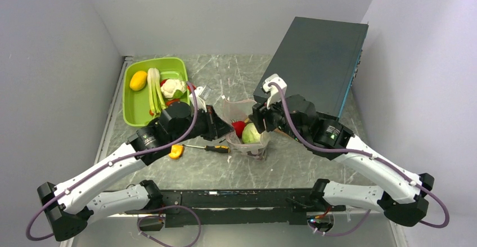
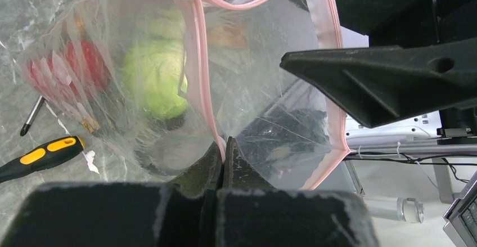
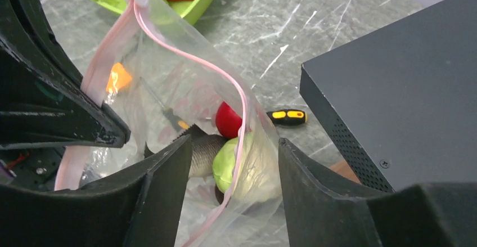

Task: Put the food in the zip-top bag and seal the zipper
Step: Adjust the zipper food storage bag at the center of the board, then pick up the fake vegetable from the bin.

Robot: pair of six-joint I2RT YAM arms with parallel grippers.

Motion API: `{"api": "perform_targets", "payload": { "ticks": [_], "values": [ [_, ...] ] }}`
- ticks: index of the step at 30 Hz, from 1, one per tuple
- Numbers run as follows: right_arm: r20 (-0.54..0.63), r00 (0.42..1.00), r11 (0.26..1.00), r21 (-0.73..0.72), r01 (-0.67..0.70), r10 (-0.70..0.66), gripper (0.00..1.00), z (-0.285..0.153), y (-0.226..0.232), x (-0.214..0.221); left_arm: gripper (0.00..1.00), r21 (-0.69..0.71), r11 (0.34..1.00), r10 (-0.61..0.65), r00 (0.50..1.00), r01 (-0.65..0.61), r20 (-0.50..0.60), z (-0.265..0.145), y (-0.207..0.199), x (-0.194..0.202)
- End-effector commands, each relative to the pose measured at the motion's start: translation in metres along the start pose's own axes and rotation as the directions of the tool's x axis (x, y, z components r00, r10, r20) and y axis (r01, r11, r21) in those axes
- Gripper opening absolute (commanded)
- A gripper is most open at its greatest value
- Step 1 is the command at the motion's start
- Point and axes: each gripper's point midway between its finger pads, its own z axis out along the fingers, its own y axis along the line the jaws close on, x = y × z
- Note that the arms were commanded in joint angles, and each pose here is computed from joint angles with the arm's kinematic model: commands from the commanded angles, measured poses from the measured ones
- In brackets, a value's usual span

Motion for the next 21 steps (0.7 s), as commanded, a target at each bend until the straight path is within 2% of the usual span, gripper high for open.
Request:
{"api": "perform_targets", "payload": {
  "ticks": [1,3,5,6,9,10,11,13,16,21],
  "values": [
    [0.001,0.998,0.997,0.049,0.059,-0.059,0.61,-0.006,-0.005,-0.011,0.0,0.042,0.999,0.026,0.999,-0.028,0.046,-0.004,-0.013,-0.013],
    [-0.009,0.998,0.995,0.081,0.066,-0.066,0.6,-0.003,-0.008,-0.008,0.0,0.042,0.999,0.028,0.999,-0.03,0.043,-0.005,-0.013,-0.013],
    [-0.02,0.997,0.987,0.138,0.082,-0.08,0.56,0.001,-0.014,-0.006,0.0,0.043,0.999,0.028,0.999,-0.03,0.044,-0.006,-0.014,-0.013],
    [-0.026,0.996,0.982,0.171,0.087,-0.083,0.49,0.002,-0.017,-0.006,0.0,0.042,0.999,0.027,0.999,-0.029,0.043,-0.006,-0.013,-0.013],
    [0.016,0.997,0.979,0.19,0.068,-0.072,0.03,0.001,-0.015,-0.017,0.02,0.035,0.999,0.038,0.999,-0.039,0.035,-0.008,-0.011,-0.011],
    [0.039,0.997,0.984,0.172,0.055,-0.063,0.0,-0.001,-0.011,-0.02,0.13,0.034,0.998,0.05,0.998,-0.051,0.029,-0.009,-0.011,-0.01],
    [0.069,0.996,0.988,0.149,0.041,-0.052,0.0,-0.003,-0.008,-0.026,0.29,0.034,0.997,0.066,0.998,-0.066,0.02,-0.011,-0.011,-0.008],
    [0.111,0.993,0.992,0.124,0.022,-0.036,0.0,-0.006,-0.005,-0.033,0.54,0.021,0.995,0.101,0.995,-0.101,0.008,-0.017,-0.01,-0.008],
    [0.151,0.988,0.993,0.116,0.012,-0.03,0.0,-0.01,-0.006,-0.038,0.69,-0.054,0.985,0.164,0.986,-0.162,0.03,-0.035,-0.001,-0.017],
    [0.132,0.99,0.995,0.091,0.033,-0.045,0.0,-0.002,0.001,-0.031,0.85,-0.153,0.96,0.254,0.961,-0.236,0.11,-0.069,0.016,-0.031]
  ]
}}
